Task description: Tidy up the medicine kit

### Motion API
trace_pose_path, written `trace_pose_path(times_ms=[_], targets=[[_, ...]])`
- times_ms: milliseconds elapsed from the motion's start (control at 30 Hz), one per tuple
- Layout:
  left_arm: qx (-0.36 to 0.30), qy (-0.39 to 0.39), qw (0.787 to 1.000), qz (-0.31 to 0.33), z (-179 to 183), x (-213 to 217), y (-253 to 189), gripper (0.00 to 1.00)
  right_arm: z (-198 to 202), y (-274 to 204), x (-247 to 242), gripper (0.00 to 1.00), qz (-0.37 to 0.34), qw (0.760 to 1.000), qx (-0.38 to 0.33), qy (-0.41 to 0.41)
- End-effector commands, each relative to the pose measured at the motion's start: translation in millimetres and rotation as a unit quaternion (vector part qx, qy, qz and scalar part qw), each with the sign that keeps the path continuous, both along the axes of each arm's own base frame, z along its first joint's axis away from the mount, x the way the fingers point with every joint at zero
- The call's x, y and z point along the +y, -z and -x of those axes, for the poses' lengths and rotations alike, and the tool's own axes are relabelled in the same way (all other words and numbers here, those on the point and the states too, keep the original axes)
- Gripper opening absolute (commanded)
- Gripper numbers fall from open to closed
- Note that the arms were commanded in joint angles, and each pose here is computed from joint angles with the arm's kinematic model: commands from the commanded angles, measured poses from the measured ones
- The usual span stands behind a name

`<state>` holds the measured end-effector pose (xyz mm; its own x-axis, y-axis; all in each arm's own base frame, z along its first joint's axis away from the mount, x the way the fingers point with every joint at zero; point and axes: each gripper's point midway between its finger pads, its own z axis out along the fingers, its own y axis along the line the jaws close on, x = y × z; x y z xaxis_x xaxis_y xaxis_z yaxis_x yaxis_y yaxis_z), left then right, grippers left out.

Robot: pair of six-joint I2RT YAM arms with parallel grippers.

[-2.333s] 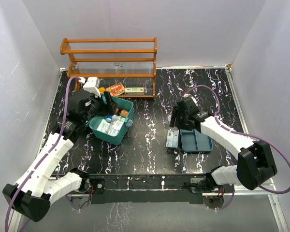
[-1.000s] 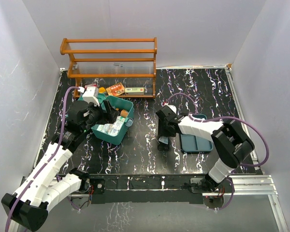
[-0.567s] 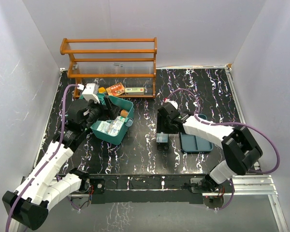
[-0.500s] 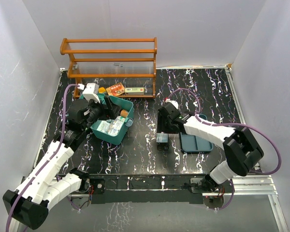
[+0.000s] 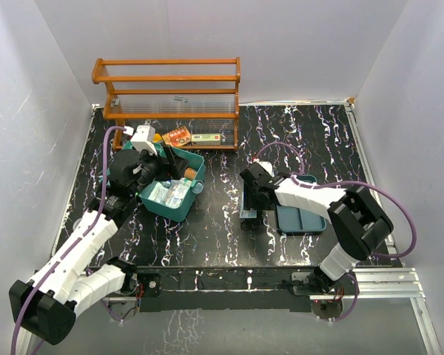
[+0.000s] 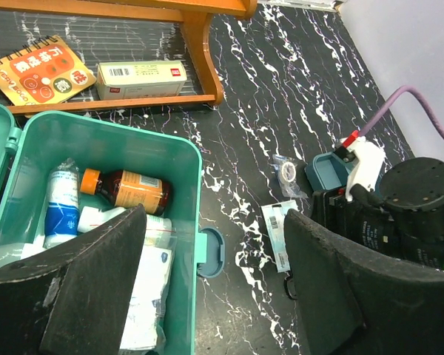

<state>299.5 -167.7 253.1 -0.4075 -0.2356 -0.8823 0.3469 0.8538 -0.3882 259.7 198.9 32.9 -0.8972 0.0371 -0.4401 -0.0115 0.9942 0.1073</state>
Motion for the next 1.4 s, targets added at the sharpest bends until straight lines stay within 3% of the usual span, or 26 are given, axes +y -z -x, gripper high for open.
trace_pose_path(times_ms=[0,167,333,533,867,1067,1367], targets=[[-0.013,0.006,1.000,0.008,-2.2,-2.4,-4.0,0.74,-14.3,-0.6,7.0,0.48,-0.001,1.000,-0.016,-0.004],[-0.009,0.003,1.000,0.008,-4.2,-2.2,-0.8,0.74,-15.5,0.3,15.1,0.37,-0.019,0.999,-0.013,-0.022],[-0.022,-0.002,1.000,0.005,-10.0,-1.9,-5.0,0.74,-19.7,-6.4,17.3,0.16,-0.025,0.999,-0.024,-0.036],[-0.052,0.002,0.999,0.011,-17.6,-5.8,-17.7,0.74,-26.3,-36.8,8.6,0.01,-0.013,0.998,-0.058,-0.031],[-0.070,0.012,0.997,0.014,-27.0,-13.0,-18.9,0.74,-25.0,-98.5,-60.5,0.00,0.049,0.990,-0.128,0.037],[-0.069,0.019,0.997,0.011,-31.2,-16.7,-15.3,0.74,2.0,-92.2,-102.3,0.00,0.096,0.990,-0.075,0.072],[-0.057,0.025,0.998,0.007,-32.3,-19.3,-3.5,0.74,44.2,-60.2,-118.8,0.00,0.128,0.988,0.024,0.085]])
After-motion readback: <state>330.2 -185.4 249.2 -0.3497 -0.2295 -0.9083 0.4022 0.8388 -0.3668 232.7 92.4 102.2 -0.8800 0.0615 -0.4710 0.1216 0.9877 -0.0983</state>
